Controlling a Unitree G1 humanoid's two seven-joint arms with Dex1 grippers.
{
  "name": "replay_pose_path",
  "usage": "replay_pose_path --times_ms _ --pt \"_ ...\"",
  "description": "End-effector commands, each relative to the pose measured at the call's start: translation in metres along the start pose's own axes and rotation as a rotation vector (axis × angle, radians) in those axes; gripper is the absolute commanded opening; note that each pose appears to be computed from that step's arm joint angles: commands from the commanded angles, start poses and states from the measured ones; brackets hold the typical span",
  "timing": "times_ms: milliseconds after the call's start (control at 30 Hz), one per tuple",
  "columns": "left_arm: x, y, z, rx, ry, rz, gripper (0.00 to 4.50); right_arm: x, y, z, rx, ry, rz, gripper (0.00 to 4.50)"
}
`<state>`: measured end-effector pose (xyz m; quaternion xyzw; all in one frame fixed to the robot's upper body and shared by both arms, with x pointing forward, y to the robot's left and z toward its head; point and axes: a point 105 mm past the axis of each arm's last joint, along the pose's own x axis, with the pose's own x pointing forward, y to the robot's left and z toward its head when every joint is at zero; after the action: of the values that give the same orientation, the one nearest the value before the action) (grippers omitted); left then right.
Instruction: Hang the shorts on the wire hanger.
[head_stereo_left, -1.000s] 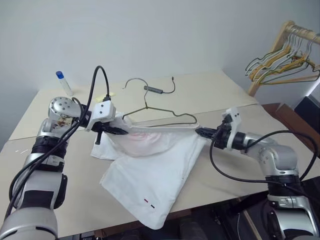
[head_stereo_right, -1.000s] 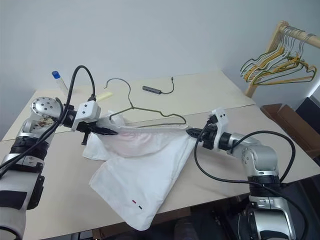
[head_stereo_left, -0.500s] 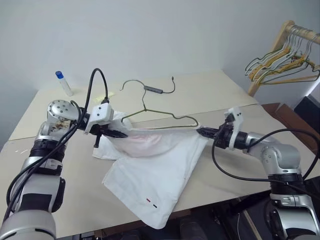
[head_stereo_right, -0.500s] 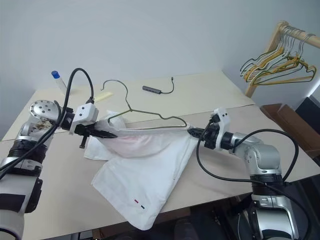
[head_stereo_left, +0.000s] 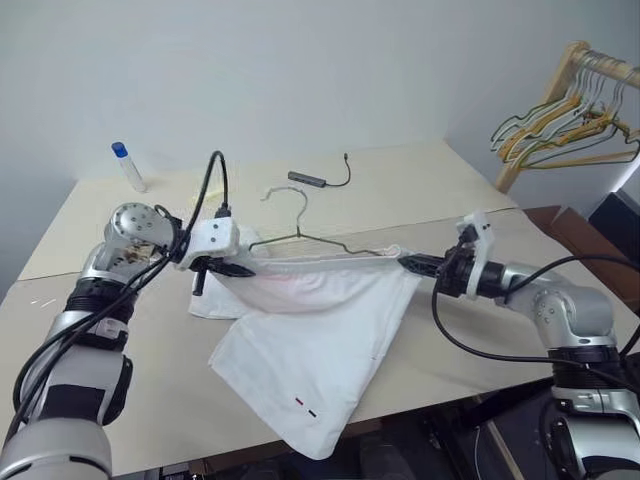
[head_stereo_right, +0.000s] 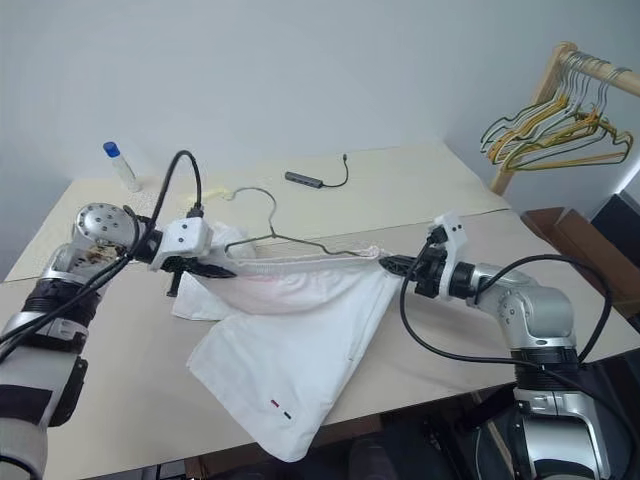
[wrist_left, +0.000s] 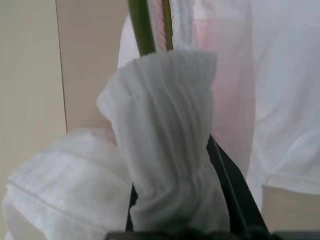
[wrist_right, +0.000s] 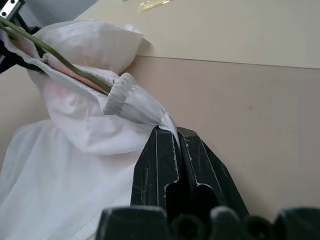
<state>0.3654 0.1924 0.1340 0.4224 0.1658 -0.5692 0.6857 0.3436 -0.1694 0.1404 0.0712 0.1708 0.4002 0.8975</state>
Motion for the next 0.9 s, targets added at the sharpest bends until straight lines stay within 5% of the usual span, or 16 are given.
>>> replay_pose_path --times_ms 33,267,633,900 --pt "-0.020 0.004 -0.027 -0.044 0.138 0.051 0.05 -0.023 -0.008 0.025 -0.078 -0.060 -0.072 0.10" --pt "-0.002 0.006 -0.002 -0.005 0.035 0.013 0.05 -0.005 0.025 0.032 -0.222 -0.056 0.011 0.30" --pt "0.001 0.015 0.012 0.001 -0.022 0.023 0.05 -0.013 0.039 0.039 -0.323 -0.032 0.037 3.81" --pt "0.003 0.026 0.040 0.065 -0.082 0.004 0.05 0.019 0.078 0.053 -0.607 0.281 0.171 3.81"
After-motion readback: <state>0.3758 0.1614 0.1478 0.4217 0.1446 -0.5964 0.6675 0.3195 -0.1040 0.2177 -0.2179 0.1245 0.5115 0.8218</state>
